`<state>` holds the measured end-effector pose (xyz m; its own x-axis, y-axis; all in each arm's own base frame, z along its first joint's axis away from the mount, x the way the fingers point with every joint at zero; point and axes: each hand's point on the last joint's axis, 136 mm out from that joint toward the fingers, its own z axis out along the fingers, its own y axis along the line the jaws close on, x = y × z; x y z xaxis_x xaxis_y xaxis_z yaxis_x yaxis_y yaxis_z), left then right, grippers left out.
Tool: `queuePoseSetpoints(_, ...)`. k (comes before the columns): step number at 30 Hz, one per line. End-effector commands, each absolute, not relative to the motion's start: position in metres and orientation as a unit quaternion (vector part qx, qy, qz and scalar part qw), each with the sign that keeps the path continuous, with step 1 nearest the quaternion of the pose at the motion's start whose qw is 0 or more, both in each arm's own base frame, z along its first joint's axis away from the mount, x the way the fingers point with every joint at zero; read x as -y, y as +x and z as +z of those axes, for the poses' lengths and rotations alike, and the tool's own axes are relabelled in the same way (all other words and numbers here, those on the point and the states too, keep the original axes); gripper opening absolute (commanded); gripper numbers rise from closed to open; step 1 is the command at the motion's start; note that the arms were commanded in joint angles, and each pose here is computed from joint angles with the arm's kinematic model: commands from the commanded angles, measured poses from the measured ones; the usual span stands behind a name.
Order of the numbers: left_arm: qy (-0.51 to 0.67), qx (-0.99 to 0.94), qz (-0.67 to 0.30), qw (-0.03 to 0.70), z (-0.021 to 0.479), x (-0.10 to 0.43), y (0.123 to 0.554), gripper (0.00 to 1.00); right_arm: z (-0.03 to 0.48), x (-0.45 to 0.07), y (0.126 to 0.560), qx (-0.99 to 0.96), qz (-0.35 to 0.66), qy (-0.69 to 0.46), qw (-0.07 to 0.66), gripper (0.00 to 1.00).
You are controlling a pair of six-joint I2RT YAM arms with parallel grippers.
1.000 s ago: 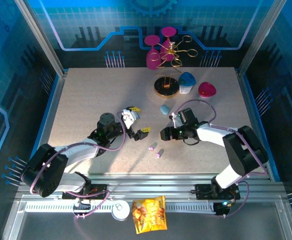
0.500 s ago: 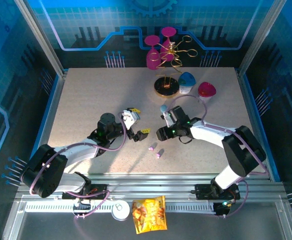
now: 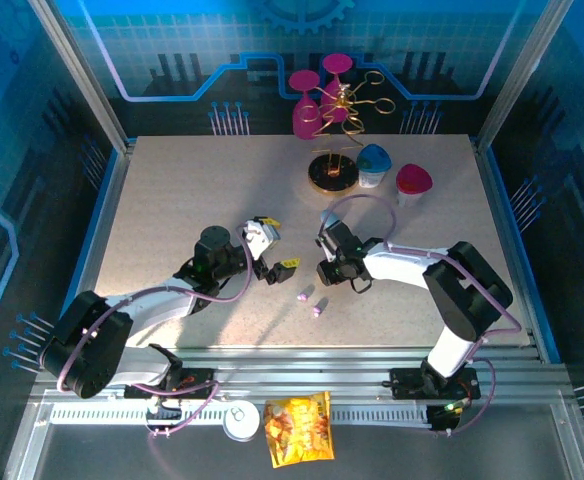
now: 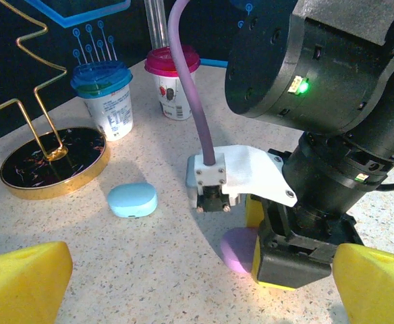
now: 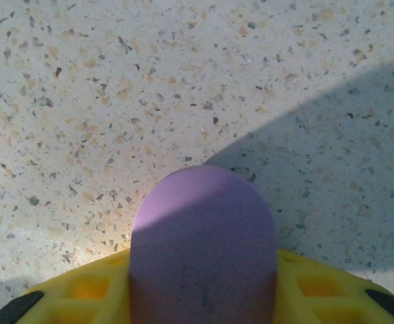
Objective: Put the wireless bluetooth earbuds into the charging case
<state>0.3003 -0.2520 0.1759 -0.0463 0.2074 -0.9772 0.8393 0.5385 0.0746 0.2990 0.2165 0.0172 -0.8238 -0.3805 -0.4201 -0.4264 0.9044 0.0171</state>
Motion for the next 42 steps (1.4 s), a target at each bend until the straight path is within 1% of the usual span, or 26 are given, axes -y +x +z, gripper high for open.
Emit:
queuePoseSetpoints(1, 0.399, -0.653, -0.276, 0.581, 0.189, 0.257, 0.304, 0.99, 0.025, -0.216, 0.296, -0.951, 0.044, -0.223, 0.211, 0.32)
queuePoseSetpoints(3, 0.398, -0.654, -0.277, 0.58, 0.19, 0.257, 0.304, 0.99, 0.035, -0.218, 0.297, -0.946, 0.052, -0.231, 0.222, 0.28)
queuePoseSetpoints(5, 0.397, -0.652, -0.28, 0.582, 0.192, 0.258, 0.305, 0.99, 0.048, -0.226, 0.295, -0.935, 0.083, -0.254, 0.235, 0.24)
queuePoseSetpoints(6, 0.397, -0.65, -0.28, 0.584, 0.194, 0.258, 0.305, 0.99, 0.054, -0.229, 0.295, -0.929, 0.099, -0.262, 0.24, 0.24)
queuePoseSetpoints(8, 0.397, -0.646, -0.283, 0.587, 0.199, 0.259, 0.305, 0.99, 0.082, -0.24, 0.296, -0.909, 0.149, -0.281, 0.269, 0.23)
queuePoseSetpoints(9, 0.397, -0.645, -0.285, 0.588, 0.201, 0.259, 0.304, 0.99, 0.084, -0.24, 0.288, -0.903, 0.168, -0.291, 0.268, 0.22)
queuePoseSetpoints(12, 0.401, -0.635, -0.3, 0.588, 0.214, 0.263, 0.3, 1.0, 0.123, -0.246, 0.281, -0.87, 0.233, -0.316, 0.298, 0.21)
queuePoseSetpoints(17, 0.421, -0.608, -0.348, 0.577, 0.252, 0.269, 0.276, 0.99, 0.189, -0.245, 0.259, -0.815, 0.338, -0.34, 0.324, 0.2)
queuePoseSetpoints(20, 0.438, -0.583, -0.379, 0.57, 0.274, 0.272, 0.259, 0.99, 0.229, -0.243, 0.248, -0.782, 0.358, -0.368, 0.353, 0.19)
queuePoseSetpoints(23, 0.455, -0.568, -0.405, 0.553, 0.285, 0.275, 0.245, 0.99, 0.253, -0.241, 0.235, -0.757, 0.374, -0.391, 0.367, 0.19)
queuePoseSetpoints(28, 0.477, -0.553, -0.433, 0.528, 0.293, 0.28, 0.232, 0.99, 0.275, -0.245, 0.211, -0.717, 0.407, -0.438, 0.359, 0.19)
queuePoseSetpoints(34, 0.503, -0.545, -0.457, 0.491, 0.297, 0.284, 0.218, 0.99, 0.282, -0.248, 0.197, -0.699, 0.418, -0.469, 0.341, 0.19)
queuePoseSetpoints(38, 0.512, -0.539, -0.474, 0.472, 0.299, 0.288, 0.21, 0.97, 0.283, -0.255, 0.189, -0.687, 0.414, -0.497, 0.331, 0.19)
queuePoseSetpoints(42, 0.522, -0.539, -0.489, 0.446, 0.295, 0.293, 0.203, 0.9, 0.282, -0.262, 0.184, -0.681, 0.403, -0.521, 0.321, 0.19)
